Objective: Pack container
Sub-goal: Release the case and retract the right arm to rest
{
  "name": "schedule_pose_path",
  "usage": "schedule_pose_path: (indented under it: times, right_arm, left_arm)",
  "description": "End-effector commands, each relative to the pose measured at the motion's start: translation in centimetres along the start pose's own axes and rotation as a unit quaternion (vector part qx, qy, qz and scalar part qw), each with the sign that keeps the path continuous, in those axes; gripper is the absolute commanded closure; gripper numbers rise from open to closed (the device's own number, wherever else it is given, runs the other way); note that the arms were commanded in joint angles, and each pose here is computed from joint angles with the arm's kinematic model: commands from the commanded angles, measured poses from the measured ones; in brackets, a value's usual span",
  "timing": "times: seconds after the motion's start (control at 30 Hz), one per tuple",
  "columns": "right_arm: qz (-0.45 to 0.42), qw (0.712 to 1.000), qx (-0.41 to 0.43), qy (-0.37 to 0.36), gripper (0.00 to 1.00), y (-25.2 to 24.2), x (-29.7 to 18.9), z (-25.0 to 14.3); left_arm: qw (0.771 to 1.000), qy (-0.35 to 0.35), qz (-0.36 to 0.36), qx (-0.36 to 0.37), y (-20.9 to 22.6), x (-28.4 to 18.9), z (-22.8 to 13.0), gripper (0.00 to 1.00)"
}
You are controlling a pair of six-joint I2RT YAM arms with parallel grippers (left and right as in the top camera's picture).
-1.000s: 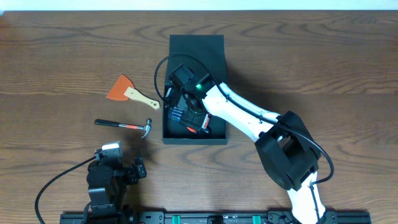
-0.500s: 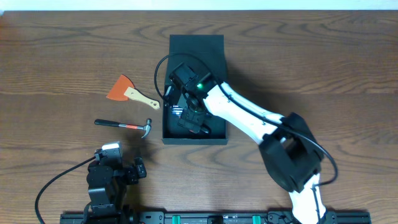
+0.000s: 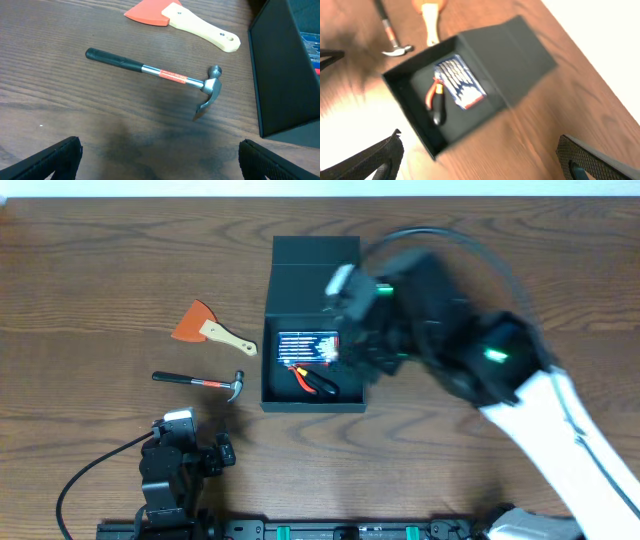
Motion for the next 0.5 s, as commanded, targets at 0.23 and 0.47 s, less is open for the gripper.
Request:
schedule_pose_path:
  times: [0.23,0.47]
  right_arm:
    - [-0.038,0.99,0.126,-0.042,0.01,-1.0,-3.5,-9.4]
    - [-0.049,0.973,0.206,-0.09,0.01,-0.1,-3.5,-16.0]
  left_arm:
    - [1.0,0.008,0.004,0.004,0.1,0.2,-0.5,0.01]
    - [1.0,0.008,0.004,0.004,0.1,0.2,-0.5,0.01]
Point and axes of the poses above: each gripper's point midway between its finger pads, its own x axis out along the fingers, its own y axis along the line the jaws close on, z = x × y, the point moved 2 cm from there along -x, back along the fingers, and after that the axes turned 10 degrees about x, right-handed, at the moved point
